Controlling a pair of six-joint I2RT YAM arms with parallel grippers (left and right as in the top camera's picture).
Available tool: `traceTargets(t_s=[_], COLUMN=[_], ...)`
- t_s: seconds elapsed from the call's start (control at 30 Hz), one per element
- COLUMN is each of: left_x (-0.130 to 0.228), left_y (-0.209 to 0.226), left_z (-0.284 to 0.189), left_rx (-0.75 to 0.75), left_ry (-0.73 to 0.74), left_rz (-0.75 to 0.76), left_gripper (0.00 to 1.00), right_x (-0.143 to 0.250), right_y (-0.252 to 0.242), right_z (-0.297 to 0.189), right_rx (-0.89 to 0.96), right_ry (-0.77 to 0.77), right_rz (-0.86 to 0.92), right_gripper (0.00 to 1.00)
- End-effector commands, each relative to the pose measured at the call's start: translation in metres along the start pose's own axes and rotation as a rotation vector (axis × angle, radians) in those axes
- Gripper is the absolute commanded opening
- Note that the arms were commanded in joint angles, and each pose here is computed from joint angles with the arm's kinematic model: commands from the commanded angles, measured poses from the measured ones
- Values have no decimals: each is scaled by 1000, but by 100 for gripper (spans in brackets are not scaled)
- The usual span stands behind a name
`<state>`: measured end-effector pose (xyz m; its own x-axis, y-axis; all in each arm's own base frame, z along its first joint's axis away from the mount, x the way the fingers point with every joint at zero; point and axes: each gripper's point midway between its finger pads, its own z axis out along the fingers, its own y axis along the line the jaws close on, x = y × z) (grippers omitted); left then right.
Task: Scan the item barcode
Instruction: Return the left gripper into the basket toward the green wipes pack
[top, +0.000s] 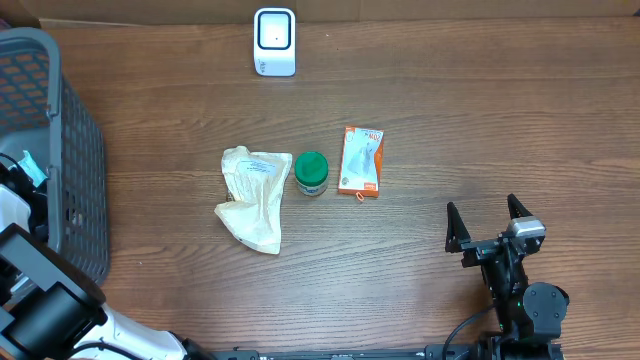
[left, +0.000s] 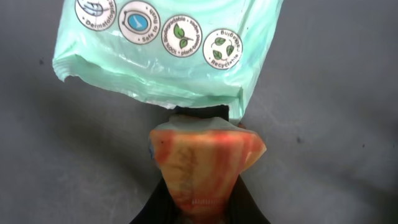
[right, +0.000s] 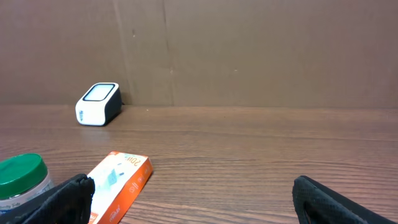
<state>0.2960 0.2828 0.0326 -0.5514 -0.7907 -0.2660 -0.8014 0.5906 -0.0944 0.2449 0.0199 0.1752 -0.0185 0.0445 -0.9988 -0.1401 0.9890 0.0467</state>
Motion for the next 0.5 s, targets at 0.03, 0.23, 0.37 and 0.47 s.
traceTargets(t_s=[0.03,0.23,0.37,0.47], left_x=[-4,-70,-77,-51], left_y=[-15,-62,-102,-131], left_z=[-13,-145,-256,-312], left_rx=[72,287,468,566], left_ry=[36,-211,-402,-473], left_rz=[9,53,147,235], left_gripper=[4,4,4,4], right_x=[1,1,1,1], right_y=[0,0,0,0], right_z=[0,0,0,0], right_rx=[-2,-1,-1,-1], right_ry=[-6,-6,-6,-6], right_rz=[2,2,2,2], right_gripper=[100,100,100,100])
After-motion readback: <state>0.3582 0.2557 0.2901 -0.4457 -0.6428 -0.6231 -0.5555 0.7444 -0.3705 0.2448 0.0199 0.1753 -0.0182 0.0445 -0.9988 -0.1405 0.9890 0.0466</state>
